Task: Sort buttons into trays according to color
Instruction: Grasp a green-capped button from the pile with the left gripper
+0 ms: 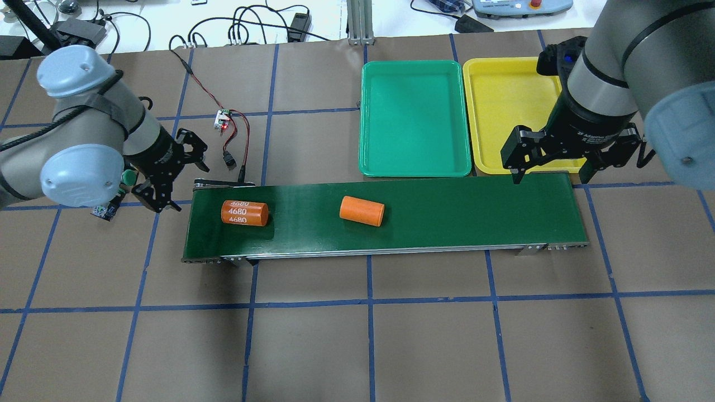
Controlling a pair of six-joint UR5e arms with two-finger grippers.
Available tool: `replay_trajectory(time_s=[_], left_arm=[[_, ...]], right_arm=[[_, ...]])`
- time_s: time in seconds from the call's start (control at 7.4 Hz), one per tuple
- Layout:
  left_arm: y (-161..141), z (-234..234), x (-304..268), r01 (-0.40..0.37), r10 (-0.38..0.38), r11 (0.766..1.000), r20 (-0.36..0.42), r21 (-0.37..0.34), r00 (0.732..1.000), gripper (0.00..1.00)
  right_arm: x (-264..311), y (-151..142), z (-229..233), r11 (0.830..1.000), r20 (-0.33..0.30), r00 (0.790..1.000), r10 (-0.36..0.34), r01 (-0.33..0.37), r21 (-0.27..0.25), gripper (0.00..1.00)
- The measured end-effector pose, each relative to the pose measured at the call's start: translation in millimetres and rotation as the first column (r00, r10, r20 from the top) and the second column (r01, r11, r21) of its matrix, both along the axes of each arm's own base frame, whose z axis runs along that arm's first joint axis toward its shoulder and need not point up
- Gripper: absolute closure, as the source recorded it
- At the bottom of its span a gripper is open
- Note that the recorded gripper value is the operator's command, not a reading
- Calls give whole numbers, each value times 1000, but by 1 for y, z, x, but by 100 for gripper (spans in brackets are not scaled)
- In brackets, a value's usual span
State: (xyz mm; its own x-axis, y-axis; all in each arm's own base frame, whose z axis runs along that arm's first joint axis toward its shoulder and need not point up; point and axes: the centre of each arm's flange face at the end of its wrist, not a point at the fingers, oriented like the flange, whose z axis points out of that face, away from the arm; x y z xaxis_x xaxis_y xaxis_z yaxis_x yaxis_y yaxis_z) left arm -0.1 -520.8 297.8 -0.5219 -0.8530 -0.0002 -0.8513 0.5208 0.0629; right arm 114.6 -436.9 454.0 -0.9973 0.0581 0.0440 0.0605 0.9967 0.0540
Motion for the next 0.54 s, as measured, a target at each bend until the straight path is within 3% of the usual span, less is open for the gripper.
replay_trajectory(time_s=[0.14, 0.27, 0.41, 0.54], left_arm=[[2, -4, 55, 161, -161, 987, -16, 0, 987, 0], [8, -16, 109, 324, -324, 946, -38, -1, 945, 0], [13, -30, 146, 463, -463, 886, -61, -9, 884, 0], [14, -45, 169, 588, -588, 809, -70, -22, 806, 0]], right_arm=[[0, 0, 0, 1000, -1, 1000, 0, 0, 0, 0], [-1, 0, 1, 1000, -2, 1000, 0, 0, -2, 0], [-1, 1, 2, 1000, -2, 1000, 0, 0, -5, 0], [-1, 1, 2, 1000, -1, 1000, 0, 0, -7, 0]])
